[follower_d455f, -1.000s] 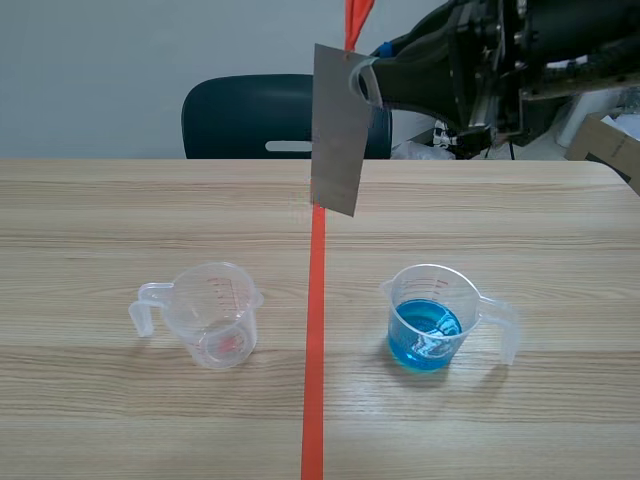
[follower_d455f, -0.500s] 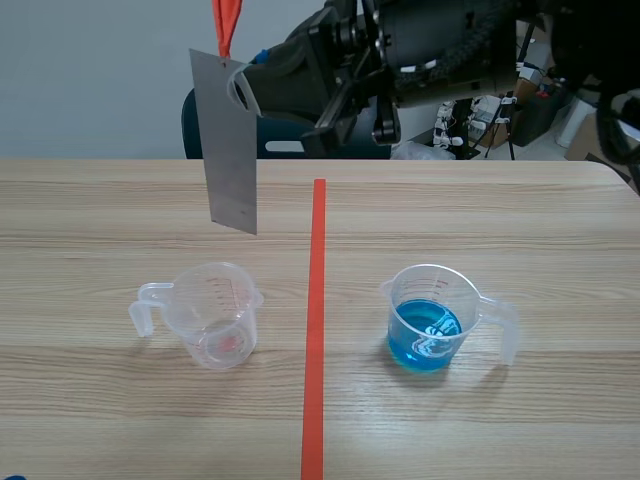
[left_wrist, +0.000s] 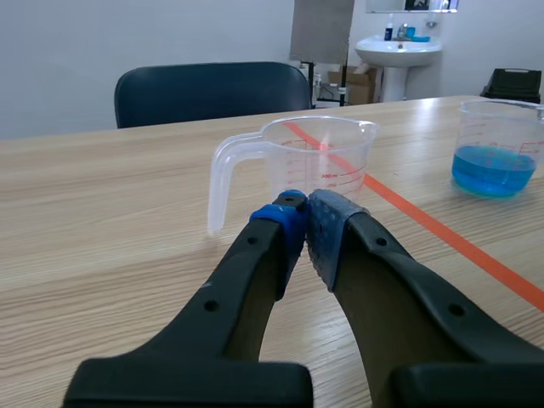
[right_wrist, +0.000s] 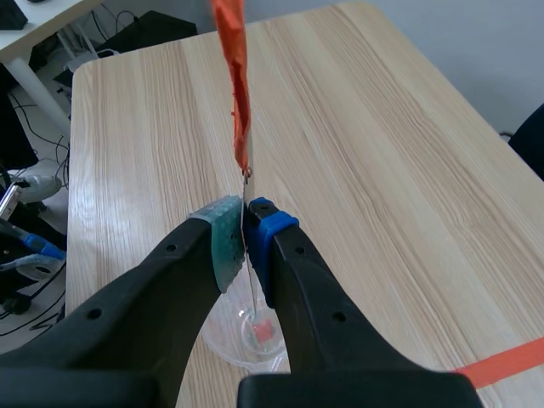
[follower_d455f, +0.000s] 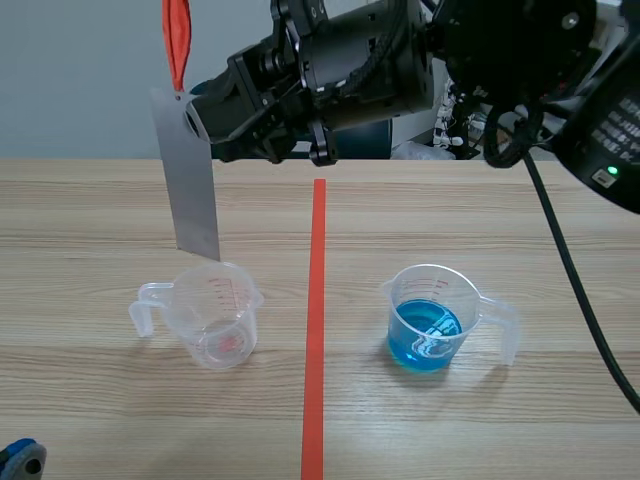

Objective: Do the redox reaction experiment. move the plate over the left beaker

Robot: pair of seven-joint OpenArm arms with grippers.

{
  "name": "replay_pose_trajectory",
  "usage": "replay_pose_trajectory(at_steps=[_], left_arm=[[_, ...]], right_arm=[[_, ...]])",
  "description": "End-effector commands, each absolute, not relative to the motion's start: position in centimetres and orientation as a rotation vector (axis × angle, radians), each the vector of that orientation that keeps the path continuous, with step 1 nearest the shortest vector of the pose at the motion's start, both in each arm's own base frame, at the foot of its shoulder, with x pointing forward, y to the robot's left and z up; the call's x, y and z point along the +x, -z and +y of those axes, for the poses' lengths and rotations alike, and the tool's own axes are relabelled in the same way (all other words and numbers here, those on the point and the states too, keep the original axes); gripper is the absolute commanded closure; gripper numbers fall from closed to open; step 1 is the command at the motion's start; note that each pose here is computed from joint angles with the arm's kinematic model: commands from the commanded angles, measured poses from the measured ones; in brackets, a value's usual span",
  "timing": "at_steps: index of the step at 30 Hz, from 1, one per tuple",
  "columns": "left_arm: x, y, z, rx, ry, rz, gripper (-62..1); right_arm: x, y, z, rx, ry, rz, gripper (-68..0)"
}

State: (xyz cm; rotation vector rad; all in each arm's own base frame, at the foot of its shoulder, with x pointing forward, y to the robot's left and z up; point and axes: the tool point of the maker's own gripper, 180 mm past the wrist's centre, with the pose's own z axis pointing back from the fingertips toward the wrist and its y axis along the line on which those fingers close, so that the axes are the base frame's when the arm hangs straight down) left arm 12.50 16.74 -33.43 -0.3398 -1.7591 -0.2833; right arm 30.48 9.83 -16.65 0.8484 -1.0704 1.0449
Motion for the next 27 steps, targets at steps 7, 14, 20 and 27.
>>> replay_pose_trajectory(at_steps=[7,14,20,27], left_arm=[[12.5,32.7,16.9,-0.316,0.286,-1.798,-59.5],[12.5,33.0,16.9,-0.31,0.289,-1.779,-62.0],[12.6,33.3,16.9,-0.306,0.29,-1.763,-62.0],[12.6,33.3,17.0,-0.305,0.29,-1.764,-62.0]], right_arm=[[30.6,15.6,10.2,0.851,-1.053,-1.086,-0.6],[30.5,15.8,10.2,0.851,-1.053,-1.074,-0.6],[30.3,15.7,10.2,0.864,-1.052,-1.067,-0.6],[29.2,14.7,10.7,0.882,-1.118,-1.071,-0.6]])
